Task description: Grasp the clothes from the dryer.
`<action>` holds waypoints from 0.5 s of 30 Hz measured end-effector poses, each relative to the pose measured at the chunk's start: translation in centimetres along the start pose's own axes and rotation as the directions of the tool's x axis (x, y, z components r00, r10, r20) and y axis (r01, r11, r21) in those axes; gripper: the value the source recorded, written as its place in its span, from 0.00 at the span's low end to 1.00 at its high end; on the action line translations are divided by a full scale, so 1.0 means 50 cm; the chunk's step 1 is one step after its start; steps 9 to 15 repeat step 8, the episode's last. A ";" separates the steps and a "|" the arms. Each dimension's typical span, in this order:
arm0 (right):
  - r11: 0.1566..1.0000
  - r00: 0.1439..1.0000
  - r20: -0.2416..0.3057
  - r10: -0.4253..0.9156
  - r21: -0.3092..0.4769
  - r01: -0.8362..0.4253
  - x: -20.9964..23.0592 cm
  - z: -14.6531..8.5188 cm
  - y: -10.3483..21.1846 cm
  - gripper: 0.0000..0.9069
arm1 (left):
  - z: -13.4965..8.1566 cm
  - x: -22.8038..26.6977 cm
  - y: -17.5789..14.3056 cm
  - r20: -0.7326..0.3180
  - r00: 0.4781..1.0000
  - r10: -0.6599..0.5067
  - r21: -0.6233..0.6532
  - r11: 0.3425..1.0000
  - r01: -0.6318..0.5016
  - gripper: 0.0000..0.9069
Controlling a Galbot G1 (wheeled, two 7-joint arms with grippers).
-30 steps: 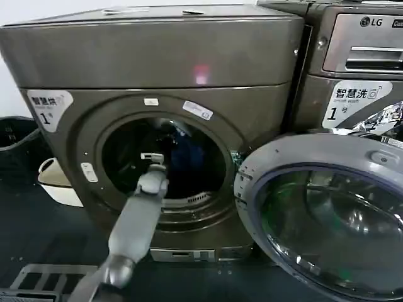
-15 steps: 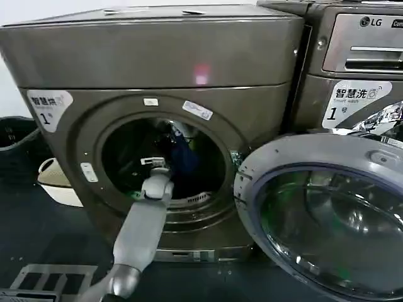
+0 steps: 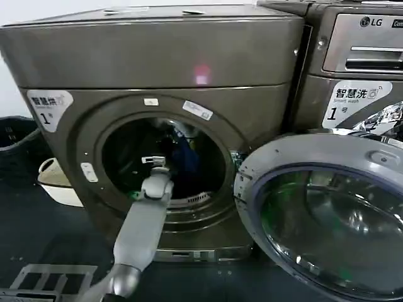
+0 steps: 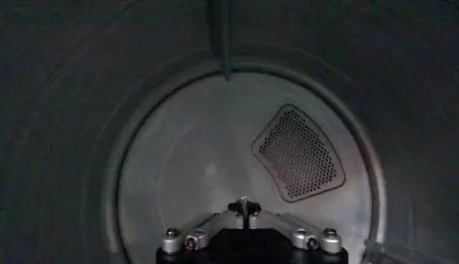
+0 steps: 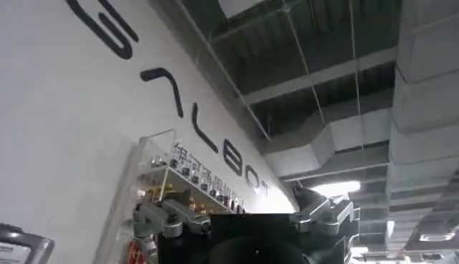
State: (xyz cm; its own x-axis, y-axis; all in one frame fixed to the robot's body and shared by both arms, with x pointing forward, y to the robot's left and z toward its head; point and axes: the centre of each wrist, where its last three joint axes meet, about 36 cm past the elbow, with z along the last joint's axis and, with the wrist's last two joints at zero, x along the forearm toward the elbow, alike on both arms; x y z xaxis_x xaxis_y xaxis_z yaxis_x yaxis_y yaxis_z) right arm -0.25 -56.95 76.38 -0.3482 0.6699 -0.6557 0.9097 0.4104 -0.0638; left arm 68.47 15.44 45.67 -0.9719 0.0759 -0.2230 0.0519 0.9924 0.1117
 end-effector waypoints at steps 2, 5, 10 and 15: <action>1.000 1.000 -0.001 -0.001 0.001 0.001 -0.001 -0.001 0.000 1.00 | 0.000 0.000 -0.002 -0.004 1.000 0.004 0.001 1.000 -0.004 0.00; 1.000 1.000 -0.003 -0.001 0.001 0.001 -0.001 -0.001 0.000 1.00 | -0.002 0.000 -0.004 -0.007 1.000 0.009 0.000 1.000 -0.009 0.00; 1.000 1.000 -0.005 -0.002 0.003 0.002 -0.001 -0.002 -0.001 1.00 | -0.004 0.000 -0.004 -0.007 1.000 0.013 -0.001 1.000 -0.013 0.00; 1.000 1.000 -0.005 -0.002 0.003 0.002 -0.001 -0.002 -0.001 1.00 | -0.004 0.000 -0.004 -0.007 1.000 0.013 -0.001 1.000 -0.013 0.00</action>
